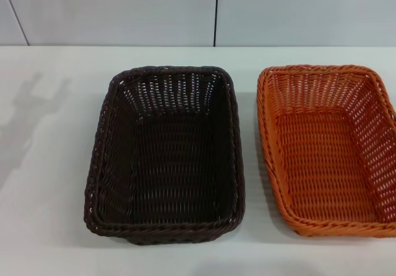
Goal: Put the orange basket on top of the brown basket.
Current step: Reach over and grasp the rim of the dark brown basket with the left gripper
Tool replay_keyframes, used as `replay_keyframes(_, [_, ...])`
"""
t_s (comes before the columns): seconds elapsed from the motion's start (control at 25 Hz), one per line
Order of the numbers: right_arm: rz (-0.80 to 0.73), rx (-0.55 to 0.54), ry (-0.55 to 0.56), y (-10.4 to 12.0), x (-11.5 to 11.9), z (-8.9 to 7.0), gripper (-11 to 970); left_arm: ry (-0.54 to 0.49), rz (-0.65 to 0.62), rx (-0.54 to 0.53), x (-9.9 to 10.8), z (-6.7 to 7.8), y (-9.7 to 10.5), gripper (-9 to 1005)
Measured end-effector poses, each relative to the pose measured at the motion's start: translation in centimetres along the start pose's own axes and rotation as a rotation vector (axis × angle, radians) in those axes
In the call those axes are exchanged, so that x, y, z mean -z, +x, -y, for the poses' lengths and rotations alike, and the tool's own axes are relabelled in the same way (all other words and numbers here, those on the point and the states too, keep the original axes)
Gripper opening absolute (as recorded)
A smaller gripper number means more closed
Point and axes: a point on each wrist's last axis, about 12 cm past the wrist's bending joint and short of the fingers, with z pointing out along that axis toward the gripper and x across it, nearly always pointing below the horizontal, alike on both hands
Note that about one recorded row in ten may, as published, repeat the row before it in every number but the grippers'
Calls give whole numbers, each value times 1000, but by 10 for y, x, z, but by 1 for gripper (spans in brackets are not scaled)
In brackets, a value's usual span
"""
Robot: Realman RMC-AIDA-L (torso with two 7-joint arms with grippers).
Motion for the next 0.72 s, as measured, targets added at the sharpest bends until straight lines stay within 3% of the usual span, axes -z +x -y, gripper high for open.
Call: replay_keyframes(0.72, [-14, -5, 11, 2, 2, 3, 585, 8, -8, 2, -4, 1, 1, 840])
